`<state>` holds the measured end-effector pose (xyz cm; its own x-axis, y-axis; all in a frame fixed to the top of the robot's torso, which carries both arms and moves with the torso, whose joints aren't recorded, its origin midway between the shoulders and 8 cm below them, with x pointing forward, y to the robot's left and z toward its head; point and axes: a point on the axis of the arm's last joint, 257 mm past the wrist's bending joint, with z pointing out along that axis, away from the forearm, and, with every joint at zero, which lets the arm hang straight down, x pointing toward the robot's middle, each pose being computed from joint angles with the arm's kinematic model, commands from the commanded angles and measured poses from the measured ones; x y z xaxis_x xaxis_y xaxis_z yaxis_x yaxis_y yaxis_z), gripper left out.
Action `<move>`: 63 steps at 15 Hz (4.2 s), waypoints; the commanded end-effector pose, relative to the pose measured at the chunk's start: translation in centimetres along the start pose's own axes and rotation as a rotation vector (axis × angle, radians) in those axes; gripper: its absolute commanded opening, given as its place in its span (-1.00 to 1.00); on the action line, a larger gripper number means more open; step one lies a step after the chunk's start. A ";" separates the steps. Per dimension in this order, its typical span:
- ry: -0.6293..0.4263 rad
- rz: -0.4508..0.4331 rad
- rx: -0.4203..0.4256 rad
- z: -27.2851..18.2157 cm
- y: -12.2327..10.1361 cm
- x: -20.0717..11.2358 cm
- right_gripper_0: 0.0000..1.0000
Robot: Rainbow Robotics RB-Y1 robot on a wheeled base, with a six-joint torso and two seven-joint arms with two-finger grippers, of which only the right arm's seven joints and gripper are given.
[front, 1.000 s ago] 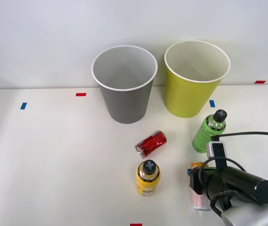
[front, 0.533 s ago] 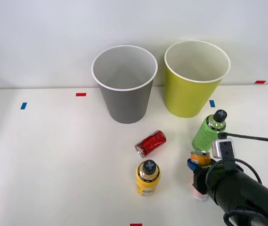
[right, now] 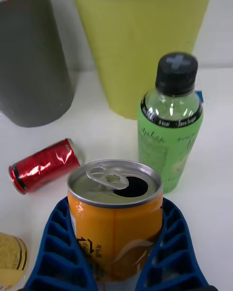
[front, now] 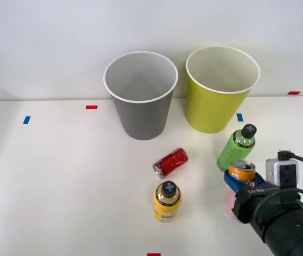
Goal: Put cans in the gray bin, plastic bottles in the light green bin
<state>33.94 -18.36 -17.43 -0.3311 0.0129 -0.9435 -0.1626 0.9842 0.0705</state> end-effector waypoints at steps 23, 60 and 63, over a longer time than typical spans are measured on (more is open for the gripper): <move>-0.618 0.076 -0.437 5.4 13.5 -25.6 -1.00; -0.695 0.045 -0.528 11.5 13.3 -29.3 1.00; -0.706 0.147 -0.523 6.7 9.8 -27.7 1.00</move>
<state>49.26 -5.77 7.05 0.2464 0.3794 -0.8918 -0.6319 0.7606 0.1490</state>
